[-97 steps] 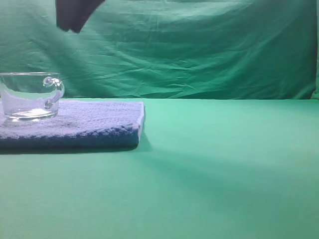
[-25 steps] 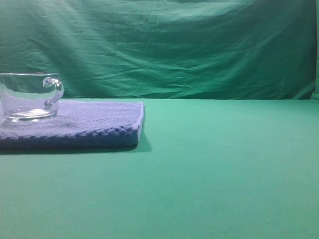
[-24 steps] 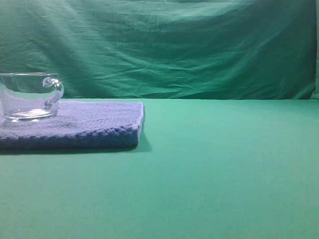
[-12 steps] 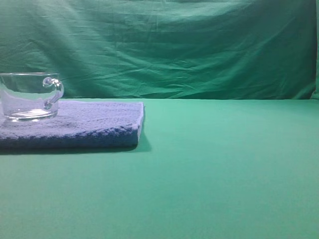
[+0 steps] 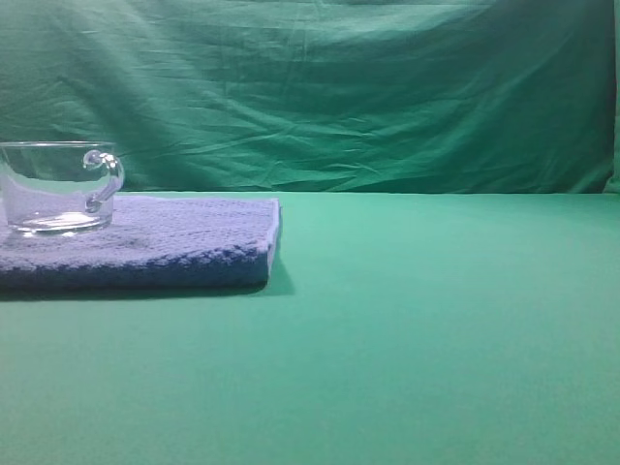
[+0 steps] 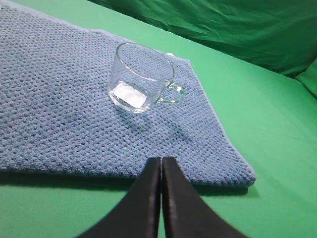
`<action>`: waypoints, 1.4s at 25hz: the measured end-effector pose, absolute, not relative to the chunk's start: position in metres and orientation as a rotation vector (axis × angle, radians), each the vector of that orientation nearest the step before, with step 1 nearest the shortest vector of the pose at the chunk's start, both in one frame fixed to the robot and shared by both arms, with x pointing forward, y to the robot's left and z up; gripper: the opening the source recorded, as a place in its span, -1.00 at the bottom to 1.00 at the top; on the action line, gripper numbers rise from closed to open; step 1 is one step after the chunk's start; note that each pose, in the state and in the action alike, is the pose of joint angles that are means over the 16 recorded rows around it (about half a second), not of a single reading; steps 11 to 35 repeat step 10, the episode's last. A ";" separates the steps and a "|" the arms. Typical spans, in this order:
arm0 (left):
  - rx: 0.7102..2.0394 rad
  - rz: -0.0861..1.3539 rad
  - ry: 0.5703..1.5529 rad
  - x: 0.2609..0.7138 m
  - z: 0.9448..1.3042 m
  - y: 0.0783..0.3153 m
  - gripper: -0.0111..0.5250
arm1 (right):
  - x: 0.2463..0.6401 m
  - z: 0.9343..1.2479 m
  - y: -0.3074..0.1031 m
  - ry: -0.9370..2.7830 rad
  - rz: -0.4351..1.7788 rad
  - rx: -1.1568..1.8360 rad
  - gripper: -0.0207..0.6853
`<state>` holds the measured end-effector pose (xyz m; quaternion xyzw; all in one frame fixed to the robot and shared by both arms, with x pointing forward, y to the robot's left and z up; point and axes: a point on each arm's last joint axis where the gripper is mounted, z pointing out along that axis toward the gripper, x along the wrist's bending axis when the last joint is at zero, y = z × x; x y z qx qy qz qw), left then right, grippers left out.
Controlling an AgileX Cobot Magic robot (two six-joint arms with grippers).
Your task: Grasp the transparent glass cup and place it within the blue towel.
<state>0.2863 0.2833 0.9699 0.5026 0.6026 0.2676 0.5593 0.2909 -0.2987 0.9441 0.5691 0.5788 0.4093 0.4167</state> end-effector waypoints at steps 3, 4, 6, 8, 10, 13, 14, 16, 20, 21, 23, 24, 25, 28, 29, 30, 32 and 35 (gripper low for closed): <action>1.185 0.631 1.421 0.286 0.970 0.283 -0.96 | 0.291 0.944 -0.299 1.453 1.027 1.429 -0.94; 1.185 0.631 1.421 0.286 0.970 0.283 -0.96 | 0.291 0.944 -0.299 1.453 1.027 1.429 -0.94; 1.185 0.631 1.421 0.286 0.970 0.283 -0.96 | 0.291 0.944 -0.299 1.453 1.027 1.429 -0.94; 1.185 0.631 1.421 0.286 0.970 0.283 -0.96 | 0.291 0.944 -0.299 1.453 1.027 1.429 -0.94; 1.185 0.631 1.421 0.286 0.970 0.283 -0.96 | 0.291 0.944 -0.299 1.453 1.027 1.429 -0.94; 1.185 0.631 1.421 0.286 0.970 0.283 -0.96 | 0.291 0.944 -0.299 1.453 1.027 1.429 -0.94; 1.185 0.631 1.421 0.286 0.970 0.283 -0.96 | 0.291 0.944 -0.299 1.453 1.027 1.429 -0.94; 1.185 0.631 1.421 0.286 0.970 0.283 -0.96 | 0.291 0.944 -0.299 1.453 1.027 1.429 -0.94; 1.185 0.631 1.421 0.286 0.970 0.283 -0.96 | 0.291 0.944 -0.299 1.453 1.027 1.429 -0.94; 1.185 0.631 1.421 0.286 0.970 0.283 -0.96 | 0.291 0.944 -0.299 1.453 1.027 1.429 -0.94; 1.185 0.631 1.421 0.286 0.970 0.283 -0.96 | 0.291 0.944 -0.299 1.453 1.027 1.429 -0.94; 1.185 0.631 1.421 0.286 0.970 0.283 -0.96 | 0.291 0.944 -0.299 1.453 1.027 1.429 -0.94; 1.185 0.631 1.421 0.286 0.970 0.283 -0.96 | 0.291 0.944 -0.299 1.453 1.027 1.429 -0.94; 1.185 0.631 1.421 0.286 0.970 0.283 -0.96 | 0.291 0.944 -0.299 1.453 1.027 1.429 -0.94; 1.185 0.631 1.421 0.286 0.970 0.283 -0.96 | 0.291 0.944 -0.299 1.453 1.027 1.429 -0.94; 1.185 0.631 1.421 0.286 0.970 0.283 -0.96 | 0.291 0.944 -0.299 1.453 1.027 1.429 -0.94; 1.185 0.631 1.421 0.286 0.970 0.283 -0.96 | 0.291 0.944 -0.299 1.453 1.027 1.429 -0.94; 1.185 0.631 1.421 0.286 0.970 0.283 -0.96 | 0.291 0.944 -0.299 1.453 1.027 1.429 -0.94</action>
